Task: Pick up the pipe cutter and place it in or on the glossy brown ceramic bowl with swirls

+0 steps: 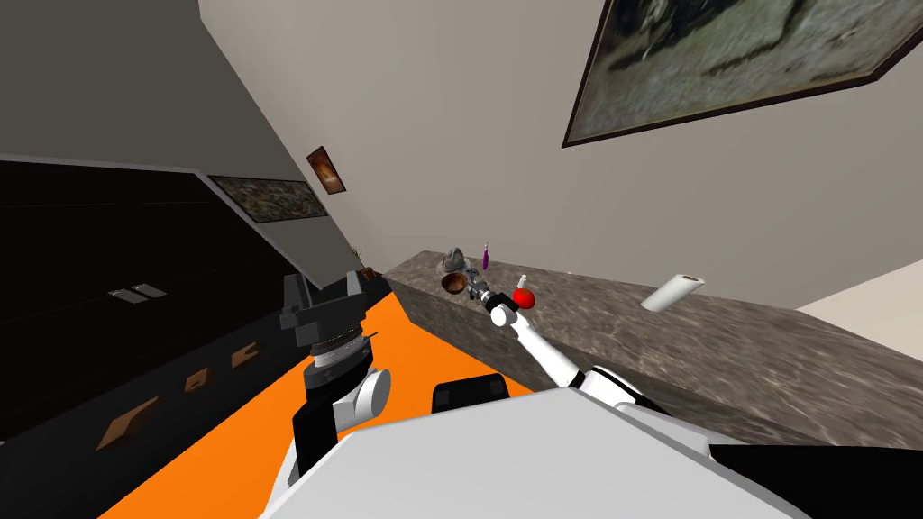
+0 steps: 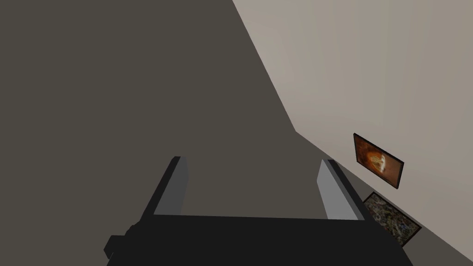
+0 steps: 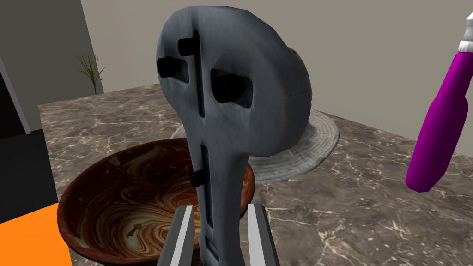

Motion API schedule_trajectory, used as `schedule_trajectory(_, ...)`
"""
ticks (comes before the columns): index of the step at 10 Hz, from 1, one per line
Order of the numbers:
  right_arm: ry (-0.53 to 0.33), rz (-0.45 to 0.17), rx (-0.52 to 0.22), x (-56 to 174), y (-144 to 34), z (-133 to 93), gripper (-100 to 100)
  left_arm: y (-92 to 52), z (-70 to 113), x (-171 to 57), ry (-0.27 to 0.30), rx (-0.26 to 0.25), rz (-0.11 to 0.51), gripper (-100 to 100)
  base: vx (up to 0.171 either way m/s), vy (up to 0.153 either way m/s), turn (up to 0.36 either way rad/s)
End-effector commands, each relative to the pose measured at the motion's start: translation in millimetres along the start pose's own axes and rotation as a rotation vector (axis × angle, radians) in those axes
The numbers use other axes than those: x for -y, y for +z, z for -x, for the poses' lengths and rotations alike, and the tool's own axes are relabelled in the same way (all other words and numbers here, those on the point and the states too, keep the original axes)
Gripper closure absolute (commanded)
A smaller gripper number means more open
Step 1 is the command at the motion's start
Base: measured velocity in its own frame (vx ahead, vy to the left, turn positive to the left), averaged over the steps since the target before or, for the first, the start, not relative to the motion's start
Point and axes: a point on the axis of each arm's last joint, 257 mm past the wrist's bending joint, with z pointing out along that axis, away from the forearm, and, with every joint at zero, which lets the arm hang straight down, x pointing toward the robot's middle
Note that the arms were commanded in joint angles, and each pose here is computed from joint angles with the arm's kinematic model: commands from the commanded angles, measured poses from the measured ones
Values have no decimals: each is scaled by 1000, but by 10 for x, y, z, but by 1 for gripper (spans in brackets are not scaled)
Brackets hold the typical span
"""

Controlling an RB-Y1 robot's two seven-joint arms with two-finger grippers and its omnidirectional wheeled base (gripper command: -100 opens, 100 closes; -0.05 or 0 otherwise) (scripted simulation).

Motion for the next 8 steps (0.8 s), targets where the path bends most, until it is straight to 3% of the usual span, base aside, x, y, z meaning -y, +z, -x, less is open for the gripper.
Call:
schedule_trajectory(1,0,-21,3,182,7,14,100,0,0,0,0,0,0,0,14,-39,-174)
schedule_trajectory(5,-3,-83,5,730,-9,51,100,0,0,0,0,0,0,0,30,-70,-178)
schedule_trajectory(6,-1,-71,1,651,-19,25,100,0,0,0,0,0,0,0,7,-22,-23)
schedule_trajectory(7,-3,-74,1,671,-20,25,0,0,0,0,0,0,0,0,0,0,0)
schedule_trajectory(8,-25,-93,-15,655,67,-159,100,0,0,0,0,0,0,0,54,126,65)
